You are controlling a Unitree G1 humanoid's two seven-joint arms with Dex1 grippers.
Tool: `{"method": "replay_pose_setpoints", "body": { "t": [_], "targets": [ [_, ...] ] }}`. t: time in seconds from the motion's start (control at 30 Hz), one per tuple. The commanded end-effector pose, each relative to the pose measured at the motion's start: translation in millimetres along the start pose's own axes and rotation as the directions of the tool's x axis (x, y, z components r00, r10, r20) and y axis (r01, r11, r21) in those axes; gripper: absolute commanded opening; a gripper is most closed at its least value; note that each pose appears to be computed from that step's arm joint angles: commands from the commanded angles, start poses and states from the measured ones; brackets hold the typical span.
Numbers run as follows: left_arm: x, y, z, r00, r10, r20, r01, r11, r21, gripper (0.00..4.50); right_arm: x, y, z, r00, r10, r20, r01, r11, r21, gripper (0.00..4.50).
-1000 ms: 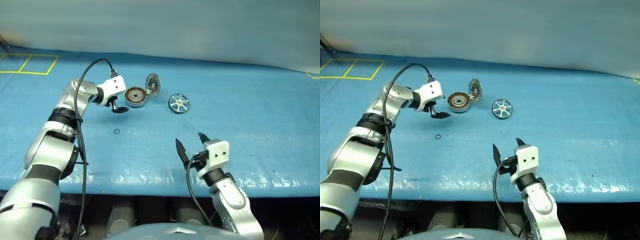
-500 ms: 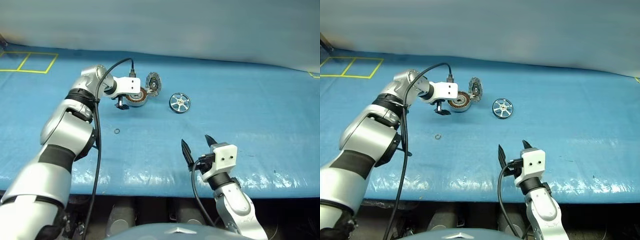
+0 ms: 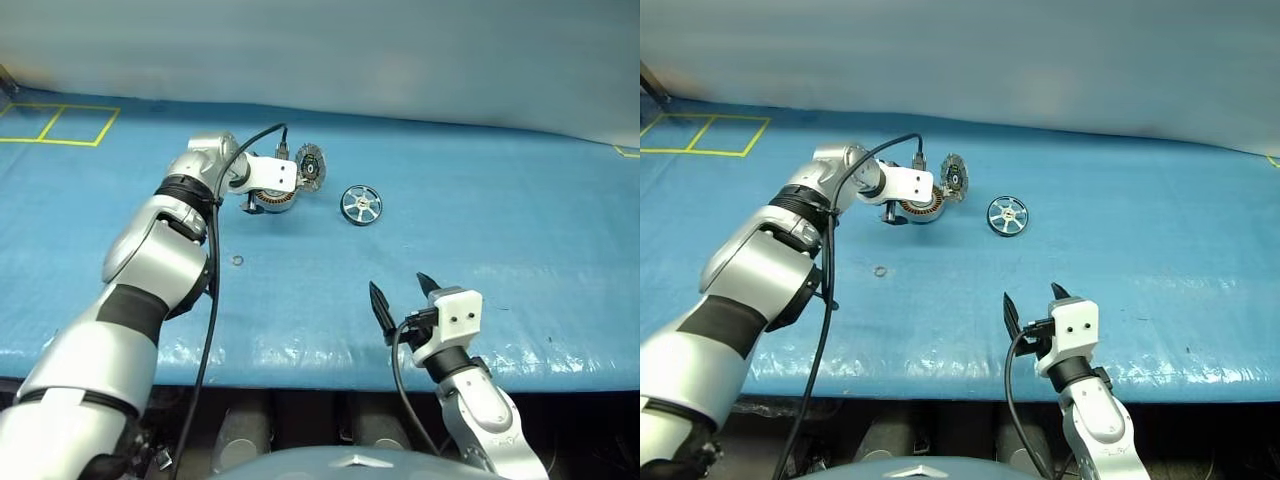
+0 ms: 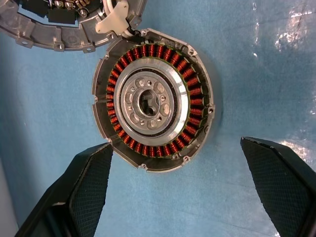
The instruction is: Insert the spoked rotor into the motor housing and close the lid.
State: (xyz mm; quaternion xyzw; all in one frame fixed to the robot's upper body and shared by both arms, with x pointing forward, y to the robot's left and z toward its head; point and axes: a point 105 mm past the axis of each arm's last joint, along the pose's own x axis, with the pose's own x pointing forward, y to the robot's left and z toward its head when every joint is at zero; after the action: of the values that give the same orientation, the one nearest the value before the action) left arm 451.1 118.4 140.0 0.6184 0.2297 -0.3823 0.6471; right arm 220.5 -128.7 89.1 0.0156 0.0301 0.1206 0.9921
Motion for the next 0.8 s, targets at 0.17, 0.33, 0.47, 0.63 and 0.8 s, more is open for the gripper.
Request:
{"method": "replay_pose_setpoints", "body": {
  "t": [0.17, 0.33, 0.47, 0.63, 0.8],
  "targets": [
    [7.7, -3.4, 17.9, 1.0, -0.002, 0.027, 0.003, 1.0, -0.019, 4.5, -4.1, 1.8, 14.8, 0.999, 0.006, 0.046, -0.006, 1.0, -0.017, 4.49],
    [13.8, -11.5, 20.3, 0.999, -0.034, 0.015, 0.034, 0.999, -0.032, 4.5, -7.2, -1.0, 15.6, 0.999, -0.007, 0.042, 0.008, 1.0, -0.028, 4.49],
    [17.6, -16.6, 18.6, 0.999, -0.047, -0.01, 0.047, 0.998, -0.03, 4.5, -9.5, -2.3, 15.5, 0.999, -0.015, 0.037, 0.016, 0.999, -0.034, 4.49],
    [22.3, -23.8, 17.2, 0.997, -0.069, -0.022, 0.067, 0.997, -0.045, 4.5, -11.2, -3.2, 15.4, 0.999, -0.028, 0.034, 0.029, 0.999, -0.035, 4.49],
    [24.4, -26.0, 9.0, 0.997, -0.058, -0.06, 0.055, 0.997, -0.049, 4.5, -13.2, -3.8, 14.1, 0.999, -0.042, 0.03, 0.043, 0.998, -0.036, 4.49]
  ]
}}
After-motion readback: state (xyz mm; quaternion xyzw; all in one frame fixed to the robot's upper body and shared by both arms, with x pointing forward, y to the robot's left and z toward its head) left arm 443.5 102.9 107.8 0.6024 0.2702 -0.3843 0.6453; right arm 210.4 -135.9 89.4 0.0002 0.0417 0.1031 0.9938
